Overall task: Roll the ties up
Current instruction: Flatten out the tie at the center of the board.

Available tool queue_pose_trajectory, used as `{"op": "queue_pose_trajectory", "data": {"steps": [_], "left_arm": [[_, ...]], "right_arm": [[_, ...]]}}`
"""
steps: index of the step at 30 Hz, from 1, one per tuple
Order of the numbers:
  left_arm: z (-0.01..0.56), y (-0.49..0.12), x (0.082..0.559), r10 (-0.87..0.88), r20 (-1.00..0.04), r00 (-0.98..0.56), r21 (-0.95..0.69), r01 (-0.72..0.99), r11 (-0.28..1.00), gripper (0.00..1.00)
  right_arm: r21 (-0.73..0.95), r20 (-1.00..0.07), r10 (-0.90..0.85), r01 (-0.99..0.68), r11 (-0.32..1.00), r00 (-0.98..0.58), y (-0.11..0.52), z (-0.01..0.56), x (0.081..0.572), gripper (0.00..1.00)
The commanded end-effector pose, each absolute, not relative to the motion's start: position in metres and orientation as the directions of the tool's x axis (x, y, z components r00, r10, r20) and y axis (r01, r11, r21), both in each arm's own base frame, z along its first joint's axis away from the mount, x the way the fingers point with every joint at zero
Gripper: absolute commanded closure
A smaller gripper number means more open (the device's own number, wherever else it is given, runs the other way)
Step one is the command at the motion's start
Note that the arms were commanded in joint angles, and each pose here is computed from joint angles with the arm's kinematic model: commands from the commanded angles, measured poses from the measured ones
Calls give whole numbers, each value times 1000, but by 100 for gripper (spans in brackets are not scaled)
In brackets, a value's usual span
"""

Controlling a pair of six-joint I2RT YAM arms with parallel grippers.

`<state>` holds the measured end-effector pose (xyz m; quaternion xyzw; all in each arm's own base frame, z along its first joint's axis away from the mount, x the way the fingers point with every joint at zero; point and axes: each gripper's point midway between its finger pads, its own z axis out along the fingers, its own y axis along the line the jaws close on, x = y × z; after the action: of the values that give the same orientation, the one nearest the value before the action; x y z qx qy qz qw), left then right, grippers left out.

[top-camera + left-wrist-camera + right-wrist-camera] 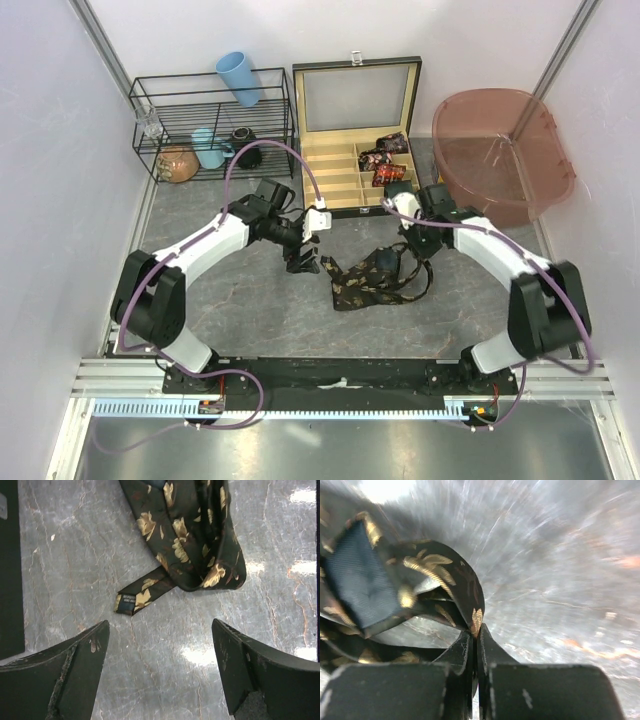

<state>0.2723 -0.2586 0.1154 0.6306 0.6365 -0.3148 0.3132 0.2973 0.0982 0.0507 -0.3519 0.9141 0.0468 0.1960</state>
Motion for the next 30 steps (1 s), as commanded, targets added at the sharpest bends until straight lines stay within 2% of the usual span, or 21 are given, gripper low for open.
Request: {"op": "queue_pose_trajectory", "data": {"steps": [1,3,9,18,23,30], "left_arm": [[131,-270,277,541,-835,100,95,995,-37,12],[133,-269,278,533,-837,122,127,992,-27,12],[143,-268,288,512,-839,184,229,973,25,11],[142,-275,292,502,-846,179,220,975,24,11],[196,-292,308,389,-906,166,234,963,133,11],[249,-286,336,335,-925,180,286,910,300,8]], "right_arm": [[-50,-683,-487,-630,775,-545,129,140,331,100],[-31,-748,-432,-623,781,-504,138,168,333,100],[-38,-849,-351,-619,785,-394,146,226,332,100],[-60,-901,-290,-568,821,-324,137,265,323,100],[25,-932,-171,-526,850,-320,142,295,324,100],[97,-989,32,-476,874,-142,137,389,336,100]]}}
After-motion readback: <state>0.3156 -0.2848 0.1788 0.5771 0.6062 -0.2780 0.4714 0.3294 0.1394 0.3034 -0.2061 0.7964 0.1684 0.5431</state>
